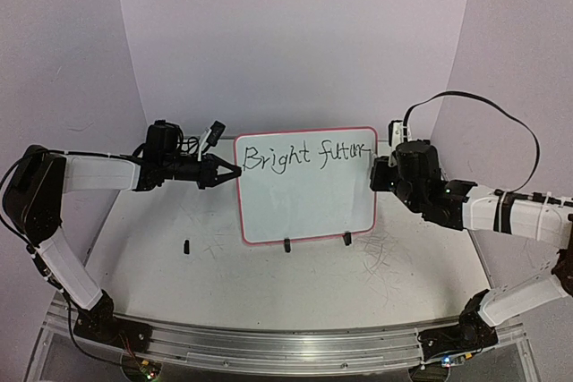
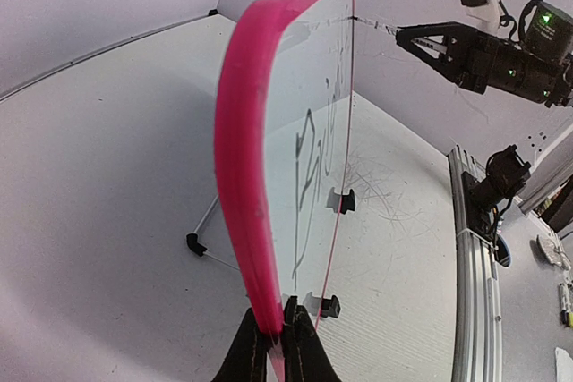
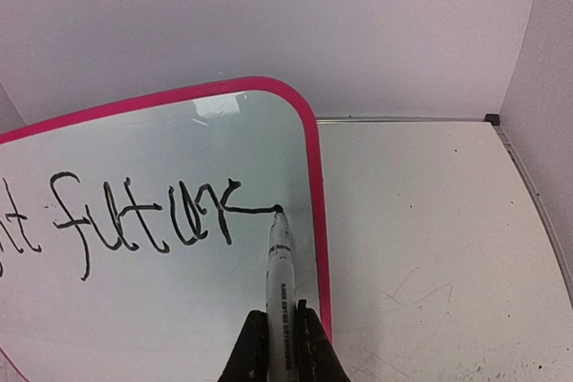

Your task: Write a sentence on the whiteboard

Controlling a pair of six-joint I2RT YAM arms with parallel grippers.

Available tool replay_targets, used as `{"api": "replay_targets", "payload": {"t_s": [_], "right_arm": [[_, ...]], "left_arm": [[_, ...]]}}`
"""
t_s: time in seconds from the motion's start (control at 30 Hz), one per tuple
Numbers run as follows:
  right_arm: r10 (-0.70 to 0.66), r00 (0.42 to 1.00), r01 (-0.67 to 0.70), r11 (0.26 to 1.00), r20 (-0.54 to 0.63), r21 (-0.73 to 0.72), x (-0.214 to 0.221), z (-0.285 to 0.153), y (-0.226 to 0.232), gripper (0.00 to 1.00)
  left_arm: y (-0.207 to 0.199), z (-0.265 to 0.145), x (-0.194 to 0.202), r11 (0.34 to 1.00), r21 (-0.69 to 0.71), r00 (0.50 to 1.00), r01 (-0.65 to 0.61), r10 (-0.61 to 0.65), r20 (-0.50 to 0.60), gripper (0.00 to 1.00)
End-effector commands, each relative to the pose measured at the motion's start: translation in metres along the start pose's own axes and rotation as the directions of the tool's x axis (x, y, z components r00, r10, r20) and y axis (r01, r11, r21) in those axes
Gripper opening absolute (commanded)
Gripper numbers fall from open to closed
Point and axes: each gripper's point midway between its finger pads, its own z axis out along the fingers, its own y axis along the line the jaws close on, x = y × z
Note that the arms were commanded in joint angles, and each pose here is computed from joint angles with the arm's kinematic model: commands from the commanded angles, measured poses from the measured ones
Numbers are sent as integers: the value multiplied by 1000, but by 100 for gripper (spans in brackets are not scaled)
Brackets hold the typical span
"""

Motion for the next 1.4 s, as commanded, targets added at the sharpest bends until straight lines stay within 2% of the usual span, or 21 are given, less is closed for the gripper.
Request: {"api": "replay_targets", "payload": {"t_s": [0.0,0.4,0.73,1.13,1.37], "right_arm": [[37,996,-38,999,79,7,-30,-1,0,0],[15,996,-12,999,83,-40,-33,6,13,0],[26,999,-24,997,25,-80,-14,3,15,0],[52,998,-53,997,-29,-48,9,-1,3,0],[51,998,-51,999,-23,-7,10,-2,-5,0]], "left_arm": [[-5,-12,-39,986,-55,983,-160,164,86,0],[-5,-12,-38,985,-55,983,-161,165,85,0],[-4,-12,-38,986,-55,983,-159,164,85,0],[-5,-12,-38,986,-53,983,-158,162,85,0],[-4,-12,-38,986,-54,983,-158,162,84,0]]}}
